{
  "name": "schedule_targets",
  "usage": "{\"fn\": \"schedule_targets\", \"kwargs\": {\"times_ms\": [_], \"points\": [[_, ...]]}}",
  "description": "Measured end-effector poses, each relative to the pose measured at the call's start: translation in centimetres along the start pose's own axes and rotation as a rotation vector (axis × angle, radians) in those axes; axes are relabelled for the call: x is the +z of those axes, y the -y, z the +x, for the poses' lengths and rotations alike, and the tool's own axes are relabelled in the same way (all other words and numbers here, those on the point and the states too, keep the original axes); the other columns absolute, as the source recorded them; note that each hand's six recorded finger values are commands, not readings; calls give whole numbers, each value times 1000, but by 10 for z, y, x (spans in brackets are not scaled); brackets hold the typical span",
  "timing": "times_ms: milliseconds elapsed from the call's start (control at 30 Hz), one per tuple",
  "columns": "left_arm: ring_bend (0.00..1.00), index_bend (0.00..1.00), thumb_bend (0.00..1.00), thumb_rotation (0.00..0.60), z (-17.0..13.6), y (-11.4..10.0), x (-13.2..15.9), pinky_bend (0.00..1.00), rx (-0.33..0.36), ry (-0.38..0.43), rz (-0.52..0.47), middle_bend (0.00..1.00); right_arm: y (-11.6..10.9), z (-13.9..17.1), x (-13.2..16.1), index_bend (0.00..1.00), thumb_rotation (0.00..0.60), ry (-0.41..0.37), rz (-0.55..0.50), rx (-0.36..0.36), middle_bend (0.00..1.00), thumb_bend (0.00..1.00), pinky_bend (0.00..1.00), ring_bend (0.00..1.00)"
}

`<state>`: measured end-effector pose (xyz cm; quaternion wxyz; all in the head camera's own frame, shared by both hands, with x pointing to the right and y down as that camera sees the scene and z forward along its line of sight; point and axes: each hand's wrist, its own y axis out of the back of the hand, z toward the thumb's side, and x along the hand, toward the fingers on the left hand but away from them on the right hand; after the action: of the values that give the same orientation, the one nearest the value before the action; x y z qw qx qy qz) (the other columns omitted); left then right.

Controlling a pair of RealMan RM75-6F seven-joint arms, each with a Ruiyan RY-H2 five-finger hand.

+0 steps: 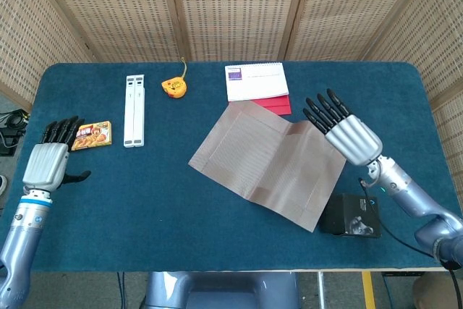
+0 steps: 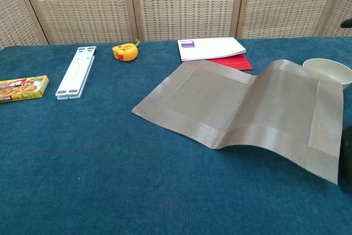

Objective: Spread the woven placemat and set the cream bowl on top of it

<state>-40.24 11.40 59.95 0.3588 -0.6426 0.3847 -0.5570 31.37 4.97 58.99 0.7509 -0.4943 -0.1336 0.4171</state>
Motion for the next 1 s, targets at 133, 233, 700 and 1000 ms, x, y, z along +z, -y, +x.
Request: {"fn": "schedule_targets", "kwargs": {"times_ms": [133,233,700,1000], "points": [[0,0,0,600,3,6,7,0,-13,33,13,0,-5,34,4,0,600,56,-174,50,0,0,0,0],[0,0,0,600,7,12,16,0,-29,77,24,0,-4,67,11,0,600,90,-293,103,0,0,0,0],[0,0,0,600,63,62,98,0,-131,421,191,0,14,156,49,0,600,324,-651,198,0,0,0,0],[0,28,0,600,95,100,147,0,-196,515,271,0,17,169,51,0,600,391,-683,177,0,0,0,0]]}}
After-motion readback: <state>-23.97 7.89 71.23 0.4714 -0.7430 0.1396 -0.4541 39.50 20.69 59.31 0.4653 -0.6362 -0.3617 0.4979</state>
